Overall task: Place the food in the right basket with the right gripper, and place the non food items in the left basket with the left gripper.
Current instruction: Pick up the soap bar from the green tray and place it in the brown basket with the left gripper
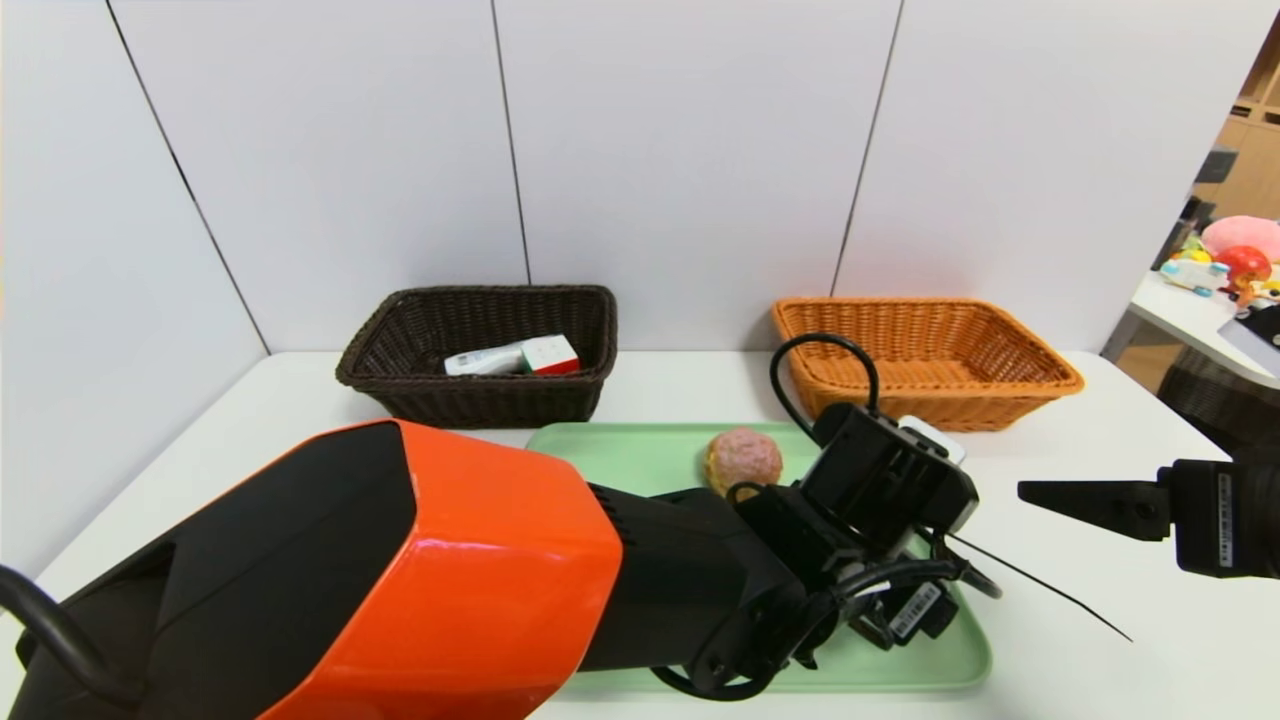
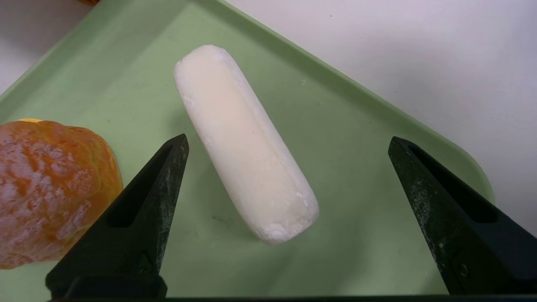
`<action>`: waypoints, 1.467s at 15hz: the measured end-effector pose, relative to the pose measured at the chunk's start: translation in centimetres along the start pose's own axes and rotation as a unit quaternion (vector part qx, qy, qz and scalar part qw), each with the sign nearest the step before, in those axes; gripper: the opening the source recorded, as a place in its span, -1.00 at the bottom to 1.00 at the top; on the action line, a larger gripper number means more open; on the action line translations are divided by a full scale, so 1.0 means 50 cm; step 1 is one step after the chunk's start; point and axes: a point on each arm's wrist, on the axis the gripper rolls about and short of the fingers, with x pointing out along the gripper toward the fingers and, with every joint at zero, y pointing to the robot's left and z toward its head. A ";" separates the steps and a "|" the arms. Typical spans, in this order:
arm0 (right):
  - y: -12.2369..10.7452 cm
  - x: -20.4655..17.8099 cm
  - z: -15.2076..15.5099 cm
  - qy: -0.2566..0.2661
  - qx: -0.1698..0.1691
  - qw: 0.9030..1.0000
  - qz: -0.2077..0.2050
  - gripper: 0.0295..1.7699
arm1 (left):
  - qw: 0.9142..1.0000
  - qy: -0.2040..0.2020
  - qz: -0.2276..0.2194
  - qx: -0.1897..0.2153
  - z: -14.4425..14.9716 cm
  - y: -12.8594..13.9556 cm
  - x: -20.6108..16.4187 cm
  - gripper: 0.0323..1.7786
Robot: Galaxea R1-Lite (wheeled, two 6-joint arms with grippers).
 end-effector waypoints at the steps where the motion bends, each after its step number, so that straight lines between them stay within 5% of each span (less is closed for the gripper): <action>1: 0.000 -0.001 -0.001 0.000 0.000 1.000 0.000 0.92 | 1.000 0.002 0.001 0.000 -0.003 0.001 0.004 0.90; 7: 0.000 -0.005 -0.002 -0.004 0.000 1.000 0.000 0.92 | 1.000 0.002 0.029 -0.002 0.019 0.012 0.003 0.90; 22: -0.003 -0.010 -0.016 -0.001 0.002 1.000 0.001 0.92 | 0.994 0.080 0.064 -0.023 0.052 0.013 0.012 0.90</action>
